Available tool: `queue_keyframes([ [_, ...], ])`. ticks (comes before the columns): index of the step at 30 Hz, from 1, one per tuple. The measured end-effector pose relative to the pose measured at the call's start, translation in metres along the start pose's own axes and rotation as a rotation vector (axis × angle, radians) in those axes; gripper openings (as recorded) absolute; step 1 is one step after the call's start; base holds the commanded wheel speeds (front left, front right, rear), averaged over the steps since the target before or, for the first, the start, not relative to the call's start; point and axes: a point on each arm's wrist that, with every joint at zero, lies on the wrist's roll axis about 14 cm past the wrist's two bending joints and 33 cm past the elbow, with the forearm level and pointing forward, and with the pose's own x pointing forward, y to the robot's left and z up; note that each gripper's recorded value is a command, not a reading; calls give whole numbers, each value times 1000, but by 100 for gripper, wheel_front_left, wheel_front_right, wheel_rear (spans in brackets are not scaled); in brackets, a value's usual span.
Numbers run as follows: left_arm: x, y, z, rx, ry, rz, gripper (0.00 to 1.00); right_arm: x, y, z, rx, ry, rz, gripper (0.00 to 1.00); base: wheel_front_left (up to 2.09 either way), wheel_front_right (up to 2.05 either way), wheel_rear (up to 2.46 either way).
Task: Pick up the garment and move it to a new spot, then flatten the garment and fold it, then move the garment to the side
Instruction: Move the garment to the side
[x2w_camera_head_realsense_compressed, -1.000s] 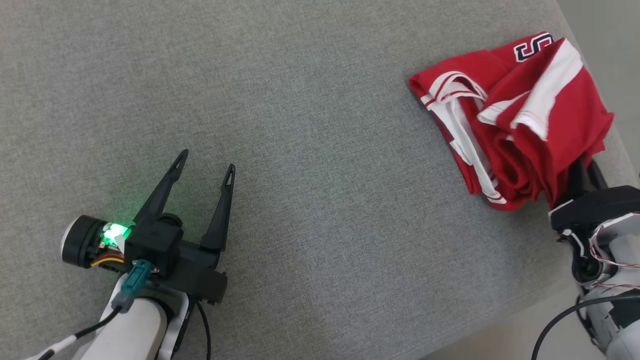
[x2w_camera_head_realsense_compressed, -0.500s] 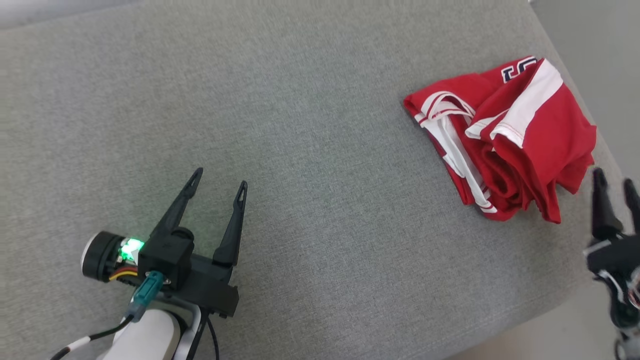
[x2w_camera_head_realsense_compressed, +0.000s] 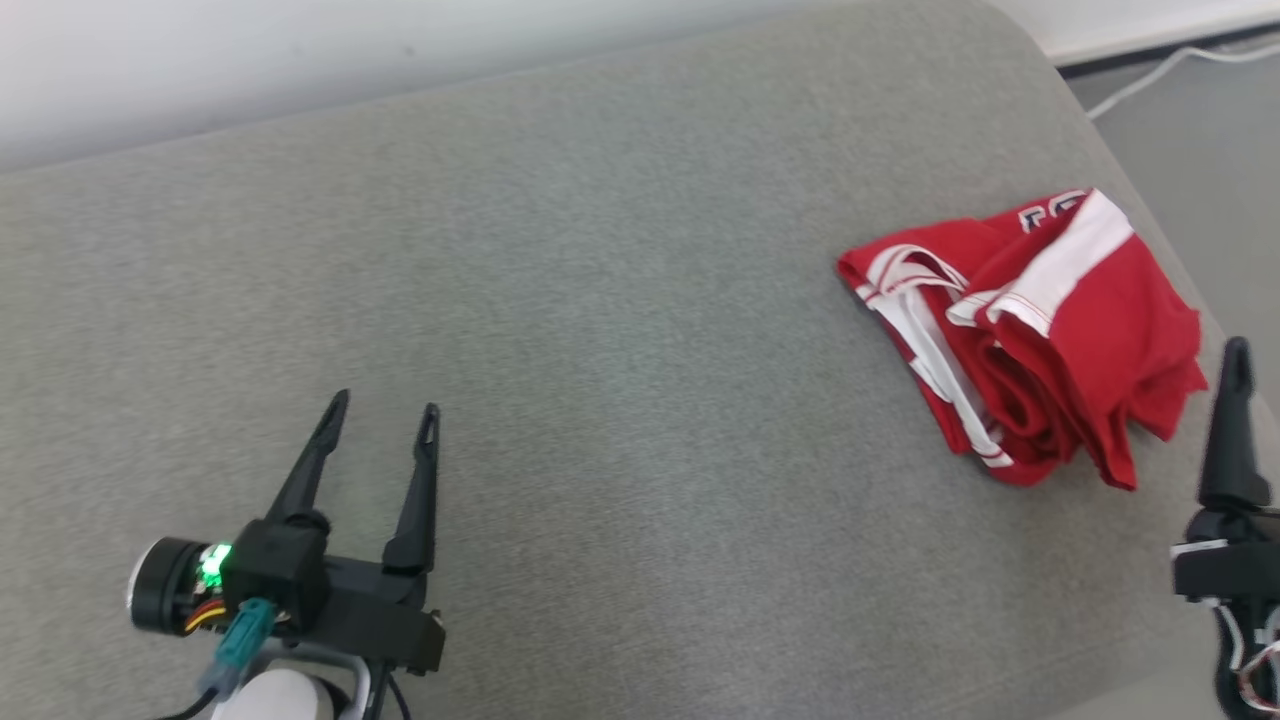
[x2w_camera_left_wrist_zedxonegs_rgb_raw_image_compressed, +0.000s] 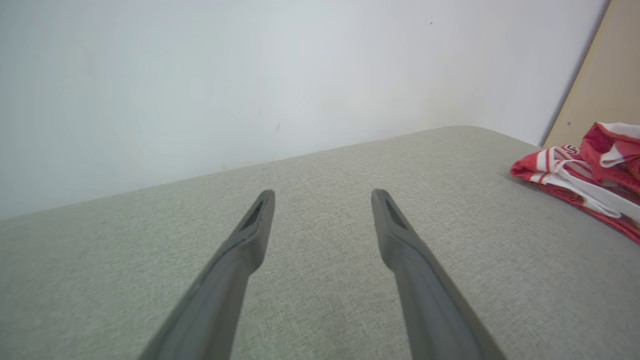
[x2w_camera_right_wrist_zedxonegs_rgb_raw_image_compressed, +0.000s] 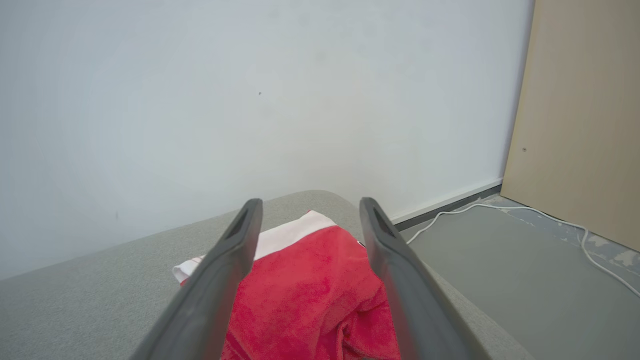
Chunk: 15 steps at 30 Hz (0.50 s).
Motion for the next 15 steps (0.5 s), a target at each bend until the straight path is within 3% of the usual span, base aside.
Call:
queue_keyframes([
  [9, -38, 54, 28, 34, -49, 196, 100, 13, 84, 10, -17, -62, 212, 100, 0, 0, 0],
  [15, -74, 85, 42, 66, -55, 319, 100, 8, 131, -1, -8, -27, 324, 100, 0, 0, 0],
])
